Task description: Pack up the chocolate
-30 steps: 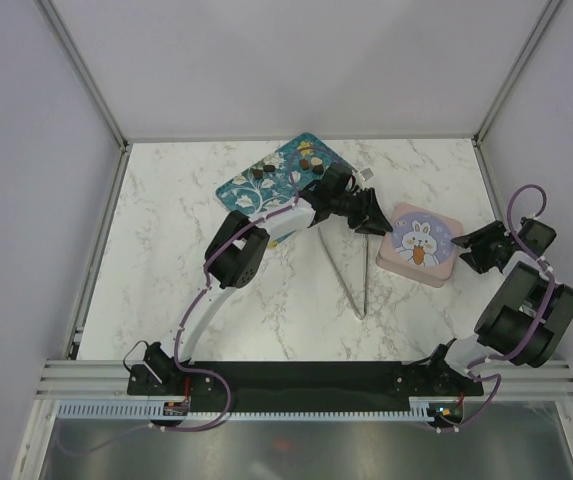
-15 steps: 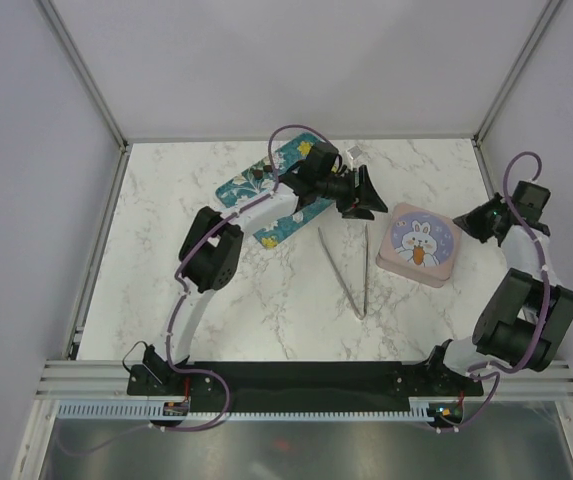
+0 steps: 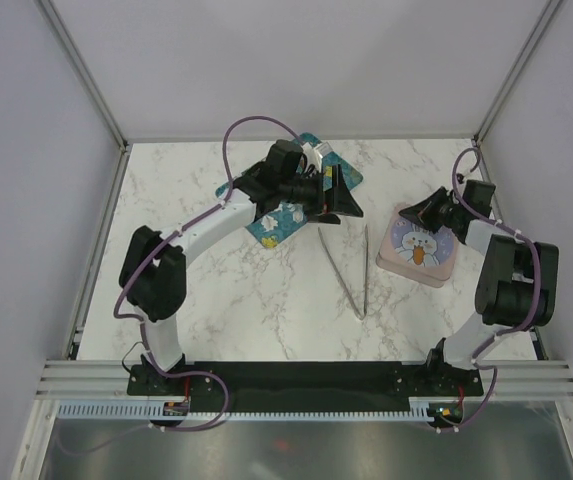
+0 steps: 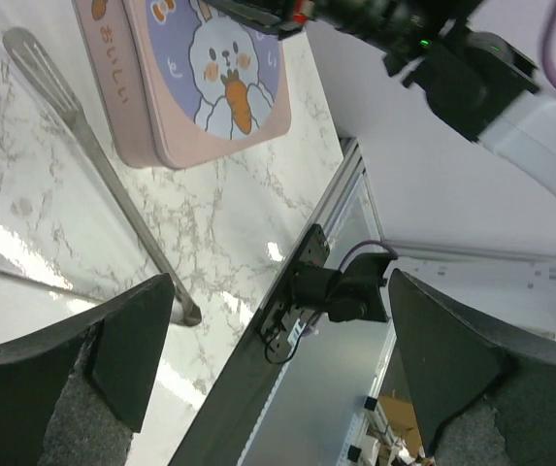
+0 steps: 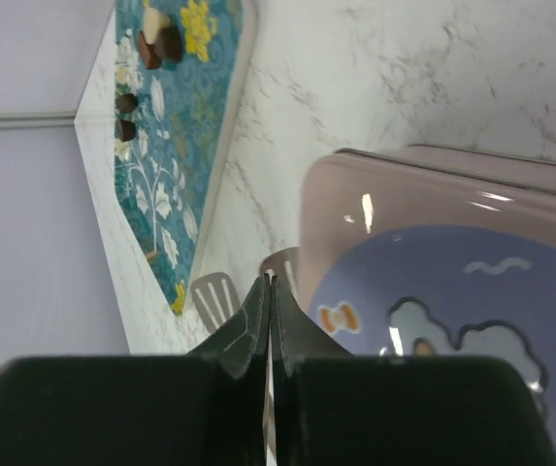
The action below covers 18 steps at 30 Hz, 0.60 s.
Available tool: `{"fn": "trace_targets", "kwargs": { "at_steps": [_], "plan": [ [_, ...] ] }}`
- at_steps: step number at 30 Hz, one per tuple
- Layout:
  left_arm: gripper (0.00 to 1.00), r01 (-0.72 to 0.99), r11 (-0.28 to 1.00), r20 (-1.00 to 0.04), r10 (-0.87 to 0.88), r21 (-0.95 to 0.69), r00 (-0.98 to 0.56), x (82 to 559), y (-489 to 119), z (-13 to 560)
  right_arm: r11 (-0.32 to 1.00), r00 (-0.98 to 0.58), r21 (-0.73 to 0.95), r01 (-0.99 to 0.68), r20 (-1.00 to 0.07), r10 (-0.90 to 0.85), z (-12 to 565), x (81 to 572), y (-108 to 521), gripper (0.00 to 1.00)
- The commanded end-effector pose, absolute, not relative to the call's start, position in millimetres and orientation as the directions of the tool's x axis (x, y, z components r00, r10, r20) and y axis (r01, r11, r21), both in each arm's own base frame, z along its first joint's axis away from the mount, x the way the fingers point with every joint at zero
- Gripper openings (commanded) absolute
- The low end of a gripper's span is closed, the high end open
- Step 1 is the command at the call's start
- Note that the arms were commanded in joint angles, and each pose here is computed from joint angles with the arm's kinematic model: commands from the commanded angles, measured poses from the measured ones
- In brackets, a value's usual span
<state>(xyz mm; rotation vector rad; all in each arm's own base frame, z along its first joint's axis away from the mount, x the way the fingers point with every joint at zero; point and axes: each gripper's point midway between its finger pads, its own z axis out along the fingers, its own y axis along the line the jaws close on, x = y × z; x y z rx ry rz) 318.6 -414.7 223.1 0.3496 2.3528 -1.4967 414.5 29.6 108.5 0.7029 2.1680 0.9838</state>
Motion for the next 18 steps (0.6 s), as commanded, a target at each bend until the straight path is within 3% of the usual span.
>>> {"fn": "trace_targets", "kwargs": {
  "at_steps": [1, 4, 7, 10, 14, 18],
  "plan": [
    [1.00, 0.466, 0.435, -0.499, 0.043, -0.771, -0.865, 306.9, -397.7, 236.8, 0.531, -0.682, 0.827, 0.183, -0.282, 0.674, 68.2, 405.8, 40.0, 0.02],
    [1.00, 0.478, 0.462, -0.519, 0.045, -0.747, -0.854, 301.9, -387.8, 239.2, 0.520, -0.722, 0.820, 0.237, -0.209, 0.660, 34.4, 391.1, 45.3, 0.02],
    [1.00, 0.499, 0.495, -0.553, 0.044, -0.712, -0.832, 303.0, -379.4, 246.3, 0.529, -0.729, 0.815, 0.237, -0.211, 0.652, 35.3, 390.8, 44.4, 0.02],
    [1.00, 0.525, 0.493, -0.586, 0.036, -0.694, -0.809, 303.6, -375.3, 262.9, 0.549, -0.729, 0.808, 0.212, -0.244, 0.640, 60.6, 400.7, 41.1, 0.02],
    [1.00, 0.555, 0.492, -0.631, 0.015, -0.671, -0.776, 302.2, -369.3, 284.9, 0.592, -0.691, 0.798, 0.117, -0.363, 0.626, 125.6, 417.8, 37.4, 0.03],
    [1.00, 0.568, 0.502, -0.656, 0.002, -0.652, -0.755, 297.4, -360.8, 294.2, 0.578, -0.688, 0.811, 0.091, -0.369, 0.625, 141.2, 410.1, 43.3, 0.04]
  ]
}}
